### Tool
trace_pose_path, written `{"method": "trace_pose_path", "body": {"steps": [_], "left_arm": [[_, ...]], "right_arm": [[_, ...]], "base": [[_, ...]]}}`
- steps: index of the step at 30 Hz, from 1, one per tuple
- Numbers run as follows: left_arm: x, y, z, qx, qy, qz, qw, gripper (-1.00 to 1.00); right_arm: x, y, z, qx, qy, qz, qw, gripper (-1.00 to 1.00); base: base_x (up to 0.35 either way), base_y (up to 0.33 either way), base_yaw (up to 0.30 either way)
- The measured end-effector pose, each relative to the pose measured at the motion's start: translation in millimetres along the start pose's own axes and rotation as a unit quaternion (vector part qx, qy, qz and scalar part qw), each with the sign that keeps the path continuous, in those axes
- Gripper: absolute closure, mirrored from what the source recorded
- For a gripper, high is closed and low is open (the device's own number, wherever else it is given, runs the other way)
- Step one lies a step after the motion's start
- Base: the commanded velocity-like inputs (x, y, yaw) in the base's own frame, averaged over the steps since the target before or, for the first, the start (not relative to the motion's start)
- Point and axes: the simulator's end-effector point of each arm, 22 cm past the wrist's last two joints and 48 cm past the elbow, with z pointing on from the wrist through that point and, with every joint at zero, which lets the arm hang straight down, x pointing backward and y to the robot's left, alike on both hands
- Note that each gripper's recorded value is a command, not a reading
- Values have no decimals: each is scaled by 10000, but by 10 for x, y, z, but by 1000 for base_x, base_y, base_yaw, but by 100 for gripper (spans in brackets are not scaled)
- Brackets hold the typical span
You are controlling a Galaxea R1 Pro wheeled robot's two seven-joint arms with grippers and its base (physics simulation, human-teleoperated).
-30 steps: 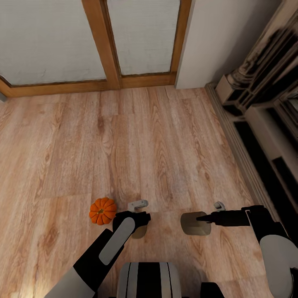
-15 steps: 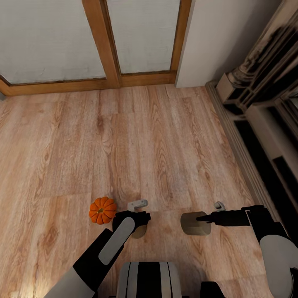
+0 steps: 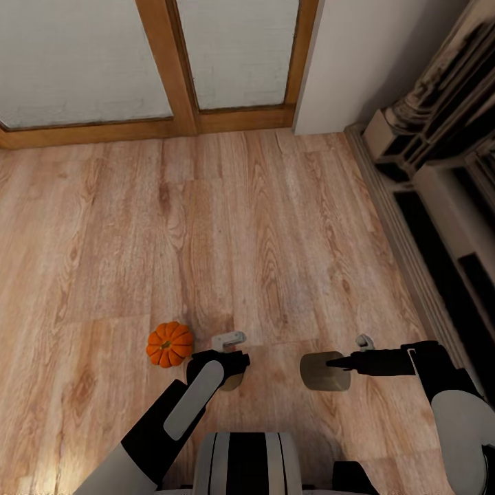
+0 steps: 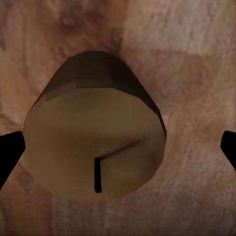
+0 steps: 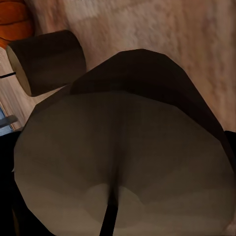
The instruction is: Place each of the two pumpkins and all three candles from the living room inside a cabinet in the living room (use any cabinet), then make sure every cabinet is closed, and position the cauldron so it is next to a table in the living room.
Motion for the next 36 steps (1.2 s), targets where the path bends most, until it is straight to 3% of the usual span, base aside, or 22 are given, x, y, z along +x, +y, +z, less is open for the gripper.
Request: {"method": "trace_pose_path", "body": {"steps": [36], "left_arm": [[72, 156, 128, -189, 115, -4, 9998, -100]], "right_arm": [[84, -104, 91, 0, 100, 107, 9999, 100]], "base": [[0, 0, 0]]}}
